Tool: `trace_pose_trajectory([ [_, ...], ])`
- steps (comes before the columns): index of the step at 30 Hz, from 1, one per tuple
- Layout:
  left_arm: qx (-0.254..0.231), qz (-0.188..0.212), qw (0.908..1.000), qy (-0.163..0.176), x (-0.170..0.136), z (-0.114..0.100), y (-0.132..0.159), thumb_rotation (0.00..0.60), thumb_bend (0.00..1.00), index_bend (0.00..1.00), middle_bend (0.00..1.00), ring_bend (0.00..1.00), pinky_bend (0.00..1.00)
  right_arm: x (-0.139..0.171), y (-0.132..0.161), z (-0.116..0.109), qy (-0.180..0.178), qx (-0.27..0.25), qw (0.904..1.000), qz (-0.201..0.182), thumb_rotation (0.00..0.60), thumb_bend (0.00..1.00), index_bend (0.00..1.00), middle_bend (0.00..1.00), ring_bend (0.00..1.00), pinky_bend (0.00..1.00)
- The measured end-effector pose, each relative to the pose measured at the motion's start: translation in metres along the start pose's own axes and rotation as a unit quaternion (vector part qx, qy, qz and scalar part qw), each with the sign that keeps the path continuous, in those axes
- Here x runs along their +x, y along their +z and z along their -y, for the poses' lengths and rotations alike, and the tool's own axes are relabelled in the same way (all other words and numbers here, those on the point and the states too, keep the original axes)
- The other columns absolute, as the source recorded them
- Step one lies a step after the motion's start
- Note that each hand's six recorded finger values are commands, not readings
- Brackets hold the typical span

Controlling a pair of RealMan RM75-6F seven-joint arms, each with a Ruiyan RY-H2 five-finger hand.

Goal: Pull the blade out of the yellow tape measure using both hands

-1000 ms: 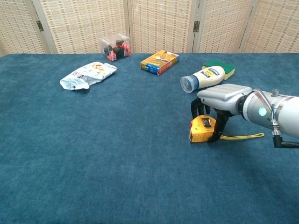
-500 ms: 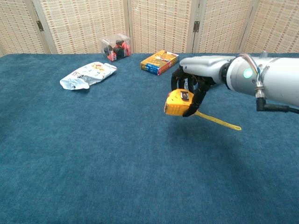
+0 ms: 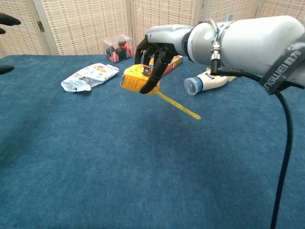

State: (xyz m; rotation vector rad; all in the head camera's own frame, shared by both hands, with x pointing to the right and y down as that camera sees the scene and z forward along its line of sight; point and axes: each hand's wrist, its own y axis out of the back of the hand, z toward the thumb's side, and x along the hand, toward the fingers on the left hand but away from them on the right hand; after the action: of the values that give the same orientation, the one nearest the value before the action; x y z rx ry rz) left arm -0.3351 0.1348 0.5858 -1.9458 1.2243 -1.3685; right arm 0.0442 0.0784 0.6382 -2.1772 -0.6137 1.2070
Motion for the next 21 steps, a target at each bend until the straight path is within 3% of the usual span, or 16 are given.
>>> trace_pose_trajectory([
  [8, -0.082, 0.008, 0.9957, -0.041, 0.013, 0.027, 0.037, 0.6, 0.36, 0.0, 0.0, 0.0, 0.0, -0.012, 0.02, 0.005, 0.004, -0.035, 0.9994, -0.007, 0.6, 0.15, 0.62, 0.52, 0.4, 0.25],
  [21, -0.114, 0.013, 0.9913, -0.065, 0.03, 0.053, 0.065, 0.6, 0.35, 0.0, 0.0, 0.0, 0.0, -0.037, 0.03, 0.007, 0.0, -0.061, 0.9982, 0.002, 0.6, 0.15, 0.62, 0.52, 0.41, 0.25],
])
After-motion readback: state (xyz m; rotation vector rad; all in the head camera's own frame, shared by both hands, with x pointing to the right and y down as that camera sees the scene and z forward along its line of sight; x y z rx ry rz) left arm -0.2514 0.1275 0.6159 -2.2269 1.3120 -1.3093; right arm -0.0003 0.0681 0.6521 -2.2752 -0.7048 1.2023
